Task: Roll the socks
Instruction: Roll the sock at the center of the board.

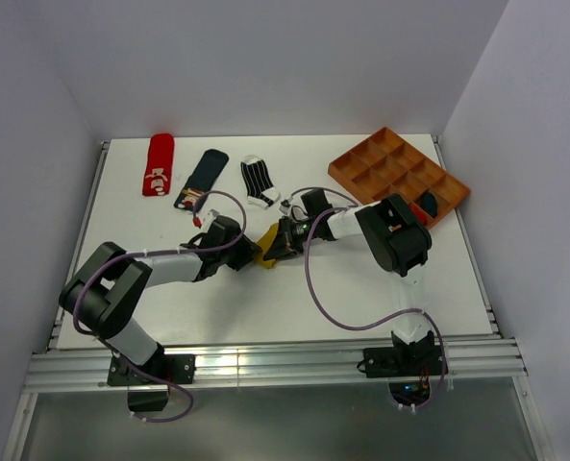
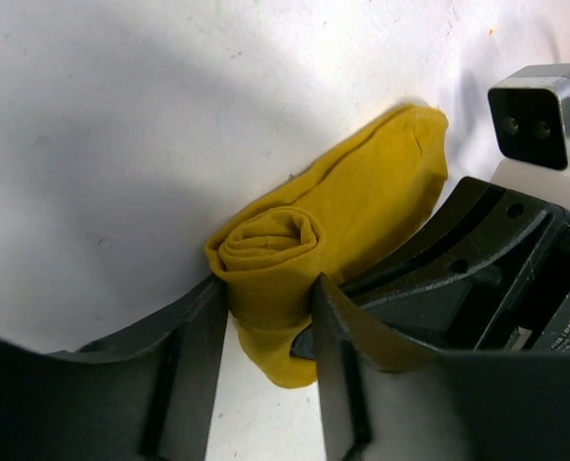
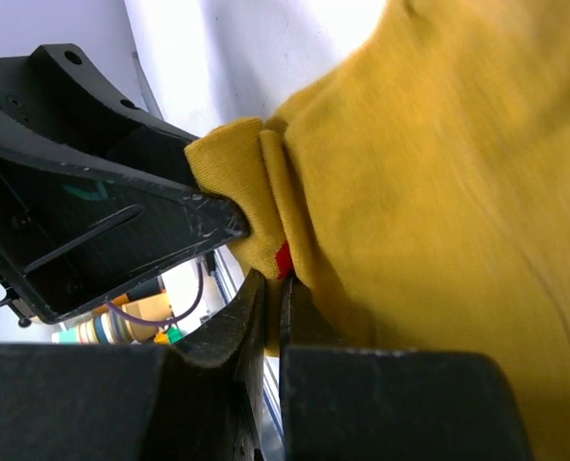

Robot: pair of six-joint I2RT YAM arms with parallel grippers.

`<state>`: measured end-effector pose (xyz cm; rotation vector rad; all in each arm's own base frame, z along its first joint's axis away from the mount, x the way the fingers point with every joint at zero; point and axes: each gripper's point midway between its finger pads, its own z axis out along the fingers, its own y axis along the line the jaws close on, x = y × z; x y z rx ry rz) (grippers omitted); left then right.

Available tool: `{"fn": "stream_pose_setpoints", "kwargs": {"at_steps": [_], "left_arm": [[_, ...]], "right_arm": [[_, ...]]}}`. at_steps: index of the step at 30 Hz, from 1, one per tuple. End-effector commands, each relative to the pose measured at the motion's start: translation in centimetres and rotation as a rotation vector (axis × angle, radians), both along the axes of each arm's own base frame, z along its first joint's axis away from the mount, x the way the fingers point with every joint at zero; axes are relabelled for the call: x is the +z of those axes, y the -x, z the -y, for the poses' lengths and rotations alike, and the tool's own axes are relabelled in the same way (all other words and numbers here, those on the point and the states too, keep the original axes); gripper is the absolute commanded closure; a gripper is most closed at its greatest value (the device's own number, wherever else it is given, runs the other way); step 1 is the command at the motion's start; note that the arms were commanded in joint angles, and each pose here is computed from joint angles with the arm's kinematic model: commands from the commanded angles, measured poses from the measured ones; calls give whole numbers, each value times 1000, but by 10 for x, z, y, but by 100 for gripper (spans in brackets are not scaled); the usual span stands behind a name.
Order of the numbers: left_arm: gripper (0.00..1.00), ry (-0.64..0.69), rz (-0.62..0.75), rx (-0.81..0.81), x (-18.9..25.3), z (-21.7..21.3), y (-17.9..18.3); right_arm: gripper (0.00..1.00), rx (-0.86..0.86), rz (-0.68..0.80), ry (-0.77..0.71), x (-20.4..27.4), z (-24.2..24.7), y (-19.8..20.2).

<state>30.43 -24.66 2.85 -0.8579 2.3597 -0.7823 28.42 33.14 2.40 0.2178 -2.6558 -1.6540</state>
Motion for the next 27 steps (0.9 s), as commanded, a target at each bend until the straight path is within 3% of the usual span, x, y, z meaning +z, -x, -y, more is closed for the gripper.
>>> {"fn": "stream_pose_setpoints", "kwargs": {"at_steps": [1,2,6,12,16,22,27], "left_arm": [[57,-146,-125,10,-45,-22,20],[65,-151,-133,11,-48,-23,22],[74,-178,-152,-6,-55,-27,27],[82,-283,-178,-80,-57,-31,29],[82,-353,-180,-133,-49,-28,25],[82,-396,-168,-213,-37,-15,18],[82,-414,-170,-247,-30,-8,15]], "right_arm": [[100,-27,-1,80,-26,10,1],[100,-26,16,81,-25,10,0],[97,-30,102,112,-19,15,-3],[66,-52,320,163,10,17,-2],[51,-151,605,283,40,33,-19],[45,-177,920,412,59,35,-9],[42,-191,1062,445,64,22,-3]]}}
